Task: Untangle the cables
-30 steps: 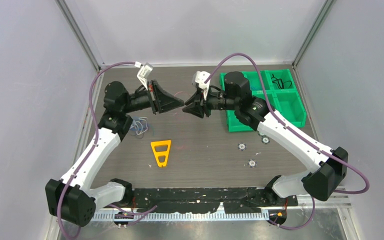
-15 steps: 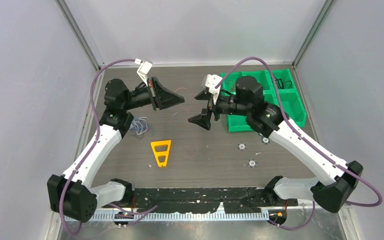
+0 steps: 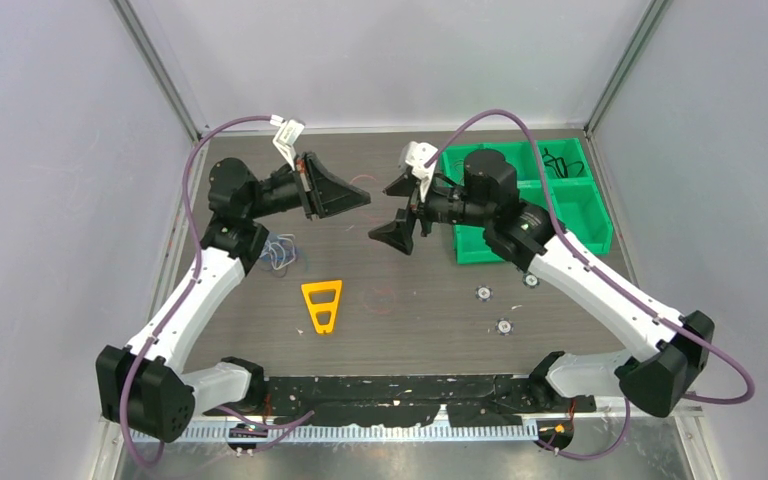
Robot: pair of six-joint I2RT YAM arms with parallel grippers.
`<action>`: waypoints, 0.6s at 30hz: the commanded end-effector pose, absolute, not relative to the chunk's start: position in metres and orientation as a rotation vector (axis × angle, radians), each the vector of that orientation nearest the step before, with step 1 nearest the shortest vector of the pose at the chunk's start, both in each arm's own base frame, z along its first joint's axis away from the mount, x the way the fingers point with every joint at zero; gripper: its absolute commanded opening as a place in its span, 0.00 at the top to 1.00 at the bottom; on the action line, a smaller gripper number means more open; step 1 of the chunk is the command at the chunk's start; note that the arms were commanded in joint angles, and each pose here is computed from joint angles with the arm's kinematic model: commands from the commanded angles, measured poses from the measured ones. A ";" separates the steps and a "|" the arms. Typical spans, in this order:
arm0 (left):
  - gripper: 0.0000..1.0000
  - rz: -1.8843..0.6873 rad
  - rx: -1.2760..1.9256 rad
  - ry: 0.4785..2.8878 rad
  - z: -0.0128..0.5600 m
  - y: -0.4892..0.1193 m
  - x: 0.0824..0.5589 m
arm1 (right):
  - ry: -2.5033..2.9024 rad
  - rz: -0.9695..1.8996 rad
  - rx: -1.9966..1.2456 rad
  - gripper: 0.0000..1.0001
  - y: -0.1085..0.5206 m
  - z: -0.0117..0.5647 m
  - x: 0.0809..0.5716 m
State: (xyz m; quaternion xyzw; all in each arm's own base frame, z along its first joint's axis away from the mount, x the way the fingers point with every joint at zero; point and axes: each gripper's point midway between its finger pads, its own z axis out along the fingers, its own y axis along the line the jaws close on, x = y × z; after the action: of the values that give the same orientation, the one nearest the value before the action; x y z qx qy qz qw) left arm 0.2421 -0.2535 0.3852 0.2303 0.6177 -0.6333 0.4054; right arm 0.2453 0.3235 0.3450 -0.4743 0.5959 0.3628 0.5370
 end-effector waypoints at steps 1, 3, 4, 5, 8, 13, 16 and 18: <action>1.00 -1.599 0.617 1.493 0.404 -0.255 0.241 | 1.328 0.972 -1.125 0.05 0.344 0.361 0.241; 1.00 -1.597 0.613 1.492 0.405 -0.255 0.241 | 1.316 0.983 -1.129 0.23 0.346 0.362 0.240; 1.00 -1.594 0.607 1.491 0.405 -0.255 0.242 | 1.314 0.986 -1.128 0.43 0.346 0.362 0.240; 1.00 -1.591 0.602 1.488 0.407 -0.254 0.243 | 1.314 0.988 -1.129 0.52 0.346 0.361 0.239; 1.00 -1.567 0.555 1.484 0.411 -0.248 0.252 | 1.327 0.986 -1.135 0.88 0.341 0.358 0.235; 1.00 -1.491 0.443 1.502 0.407 -0.227 0.280 | 1.360 0.957 -1.074 0.94 0.319 0.366 0.234; 0.89 -1.450 0.358 1.608 0.375 -0.223 0.292 | 1.369 0.933 -0.993 0.94 0.305 0.386 0.242; 0.51 -1.468 0.366 1.612 0.363 -0.225 0.286 | 1.363 0.925 -0.933 0.94 0.297 0.404 0.248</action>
State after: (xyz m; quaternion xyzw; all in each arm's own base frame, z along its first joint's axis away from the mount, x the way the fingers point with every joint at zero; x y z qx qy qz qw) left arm 0.2699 -0.2383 0.3731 0.1802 0.6454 -0.6170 0.4126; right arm 0.2464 0.3206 0.3630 -0.4454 0.5818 0.3973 0.5526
